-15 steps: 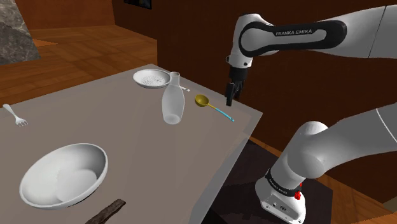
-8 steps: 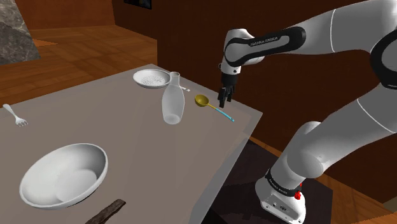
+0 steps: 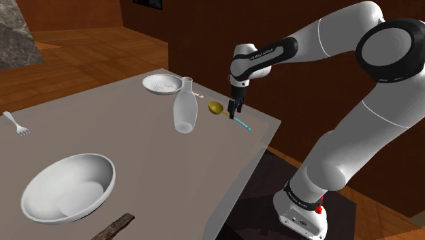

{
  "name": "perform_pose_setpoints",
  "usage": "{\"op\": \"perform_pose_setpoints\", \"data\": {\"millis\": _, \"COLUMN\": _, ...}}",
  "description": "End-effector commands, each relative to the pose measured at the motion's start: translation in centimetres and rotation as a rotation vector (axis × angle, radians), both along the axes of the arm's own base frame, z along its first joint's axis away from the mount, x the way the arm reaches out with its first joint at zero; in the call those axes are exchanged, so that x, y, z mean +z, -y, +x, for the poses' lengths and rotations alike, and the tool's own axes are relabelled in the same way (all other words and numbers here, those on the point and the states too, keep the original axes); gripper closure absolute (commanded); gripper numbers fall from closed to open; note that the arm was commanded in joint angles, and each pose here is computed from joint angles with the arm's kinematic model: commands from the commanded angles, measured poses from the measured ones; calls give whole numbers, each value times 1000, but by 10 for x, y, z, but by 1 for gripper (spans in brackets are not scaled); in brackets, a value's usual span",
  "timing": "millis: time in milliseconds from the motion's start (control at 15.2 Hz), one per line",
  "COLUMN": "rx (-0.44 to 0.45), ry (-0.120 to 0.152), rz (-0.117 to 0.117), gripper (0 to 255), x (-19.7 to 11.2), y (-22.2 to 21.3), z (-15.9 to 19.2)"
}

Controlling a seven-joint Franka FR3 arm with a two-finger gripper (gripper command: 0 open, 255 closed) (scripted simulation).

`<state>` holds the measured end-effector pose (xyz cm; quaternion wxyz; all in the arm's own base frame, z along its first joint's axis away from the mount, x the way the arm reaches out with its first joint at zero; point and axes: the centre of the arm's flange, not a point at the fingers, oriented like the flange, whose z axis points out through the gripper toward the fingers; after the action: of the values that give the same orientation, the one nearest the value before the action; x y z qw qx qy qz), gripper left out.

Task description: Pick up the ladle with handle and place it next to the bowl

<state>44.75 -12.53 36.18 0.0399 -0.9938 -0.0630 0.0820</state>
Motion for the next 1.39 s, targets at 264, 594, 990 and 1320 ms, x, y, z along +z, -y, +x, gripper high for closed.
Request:
{"op": "perform_pose_setpoints", "data": {"millis": 264, "rx": 1, "ry": 1, "rz": 0, "gripper": 0, "x": -29, "y": 0, "z": -4}}
{"op": "perform_pose_setpoints", "data": {"millis": 594, "rx": 1, "ry": 1, "rz": 0, "gripper": 0, "x": -29, "y": 0, "z": -4}}
{"op": "perform_pose_setpoints", "data": {"millis": 990, "rx": 1, "ry": 1, "rz": 0, "gripper": 255, "x": -29, "y": 0, "z": -4}}
{"op": "perform_pose_setpoints", "data": {"millis": 1320, "rx": 1, "ry": 1, "rz": 0, "gripper": 255, "x": -29, "y": 0, "z": -4}}
